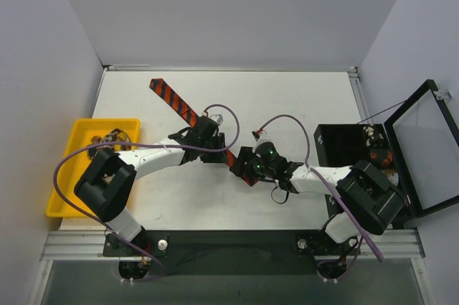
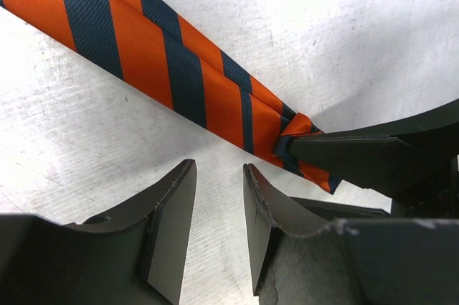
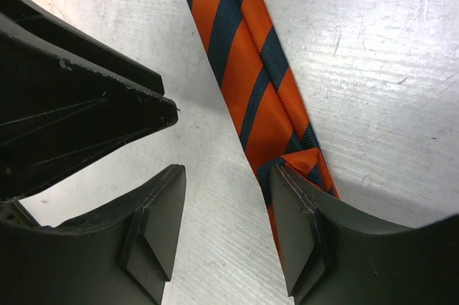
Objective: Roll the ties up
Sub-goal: Roll the tie
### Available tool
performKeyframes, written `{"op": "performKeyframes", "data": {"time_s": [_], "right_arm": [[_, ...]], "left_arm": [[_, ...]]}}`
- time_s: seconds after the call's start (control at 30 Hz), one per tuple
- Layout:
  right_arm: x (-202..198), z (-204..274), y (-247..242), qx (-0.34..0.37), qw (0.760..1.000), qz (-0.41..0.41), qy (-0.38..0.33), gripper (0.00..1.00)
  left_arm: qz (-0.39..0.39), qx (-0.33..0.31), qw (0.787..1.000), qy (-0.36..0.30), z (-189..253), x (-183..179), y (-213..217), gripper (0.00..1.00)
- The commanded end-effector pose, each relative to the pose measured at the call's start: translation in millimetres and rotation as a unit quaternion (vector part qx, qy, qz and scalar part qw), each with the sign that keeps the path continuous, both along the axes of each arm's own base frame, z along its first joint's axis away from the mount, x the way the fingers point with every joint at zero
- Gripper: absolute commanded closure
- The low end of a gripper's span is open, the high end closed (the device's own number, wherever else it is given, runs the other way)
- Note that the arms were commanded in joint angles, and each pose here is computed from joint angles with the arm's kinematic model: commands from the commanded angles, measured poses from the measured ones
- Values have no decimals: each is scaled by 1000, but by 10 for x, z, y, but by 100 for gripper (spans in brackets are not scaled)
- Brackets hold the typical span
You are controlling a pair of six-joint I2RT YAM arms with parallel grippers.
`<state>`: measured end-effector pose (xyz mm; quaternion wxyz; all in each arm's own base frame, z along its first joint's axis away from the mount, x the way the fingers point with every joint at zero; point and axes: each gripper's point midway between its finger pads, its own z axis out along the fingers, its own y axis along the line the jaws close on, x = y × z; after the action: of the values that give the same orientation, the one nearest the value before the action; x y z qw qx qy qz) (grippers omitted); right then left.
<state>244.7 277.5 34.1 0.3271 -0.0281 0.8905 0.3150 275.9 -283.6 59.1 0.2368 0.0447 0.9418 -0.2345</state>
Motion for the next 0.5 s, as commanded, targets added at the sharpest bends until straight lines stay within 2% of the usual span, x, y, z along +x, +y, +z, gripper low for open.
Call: {"op": "performKeyframes", "data": {"time_s": [0.0,0.3,0.47], "right_arm": [[28,161,-22,-14,1000,15,-8,49],[16,413,-94,-8,1000,10,-9,38],[-135,412,-361,1,999,-43,10,38]], "left_arm": [[-6,-20,999,-36,290,152,-88,56],[-19,-27,999,-35,313,153,-155,56],[-38,-27,998,-41,354,122,-250,56]]}}
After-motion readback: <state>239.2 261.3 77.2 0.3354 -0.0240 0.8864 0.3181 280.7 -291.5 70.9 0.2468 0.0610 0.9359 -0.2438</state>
